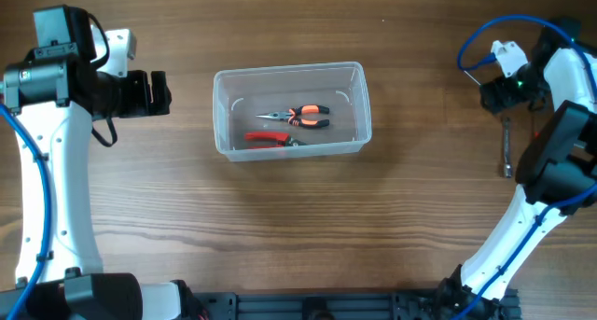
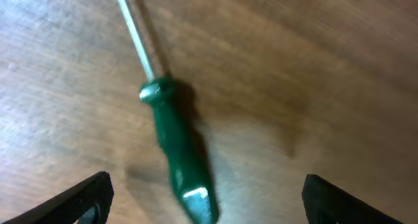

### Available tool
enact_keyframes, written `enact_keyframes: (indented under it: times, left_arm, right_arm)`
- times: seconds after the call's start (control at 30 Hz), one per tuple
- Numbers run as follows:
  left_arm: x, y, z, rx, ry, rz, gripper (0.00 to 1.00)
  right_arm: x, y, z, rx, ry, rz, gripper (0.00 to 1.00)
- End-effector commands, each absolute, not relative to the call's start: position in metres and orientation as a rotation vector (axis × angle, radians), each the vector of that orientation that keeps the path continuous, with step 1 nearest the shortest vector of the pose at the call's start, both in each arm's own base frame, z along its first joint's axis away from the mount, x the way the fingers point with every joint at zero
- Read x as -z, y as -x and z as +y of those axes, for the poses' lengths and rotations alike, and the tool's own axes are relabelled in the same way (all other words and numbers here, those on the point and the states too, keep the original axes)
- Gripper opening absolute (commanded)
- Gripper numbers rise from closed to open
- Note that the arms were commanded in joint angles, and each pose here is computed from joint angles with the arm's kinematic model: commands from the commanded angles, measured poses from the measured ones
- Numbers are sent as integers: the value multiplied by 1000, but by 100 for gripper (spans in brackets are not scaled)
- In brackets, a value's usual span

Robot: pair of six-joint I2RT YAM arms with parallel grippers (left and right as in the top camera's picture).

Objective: Pack container
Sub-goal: 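Move the right gripper to the green-handled screwdriver and grasp it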

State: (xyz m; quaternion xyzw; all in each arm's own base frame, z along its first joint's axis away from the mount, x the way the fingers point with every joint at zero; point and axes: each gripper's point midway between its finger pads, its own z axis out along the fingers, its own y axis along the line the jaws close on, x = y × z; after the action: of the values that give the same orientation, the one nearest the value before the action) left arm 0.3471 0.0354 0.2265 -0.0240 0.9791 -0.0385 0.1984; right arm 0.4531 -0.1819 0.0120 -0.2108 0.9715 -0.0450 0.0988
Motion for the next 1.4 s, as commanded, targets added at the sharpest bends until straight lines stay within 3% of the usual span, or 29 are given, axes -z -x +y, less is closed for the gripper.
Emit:
enact_keyframes:
  times: [0.0, 0.13, 0.5, 0.83, 1.03, 1.2, 1.37]
  left_arm:
    - [-234, -349, 27, 136, 55, 2716, 100]
    - [-234, -349, 27, 139, 64, 2717, 100]
    - [-234, -349, 27, 139, 65, 2719, 100]
    - [-232, -345, 27, 147, 88, 2735, 100]
    - [-230, -340, 26, 151, 91, 2757, 100]
    - [-229, -338, 26, 154, 92, 2768, 100]
    - [-229, -338, 26, 154, 92, 2768, 100]
  right_arm:
    - [-3, -462, -162, 161, 867, 2829, 93]
    - [-3, -470, -140, 164, 1048, 2762, 95]
    - [0, -459, -144, 59, 1005, 2777, 94]
    - [38, -432, -132, -26, 1011, 2819, 92]
    - [37, -435, -132, -26, 973, 2817, 81]
    - [35, -441, -125, -86, 807, 2827, 80]
    - [36, -440, -125, -94, 781, 2841, 66]
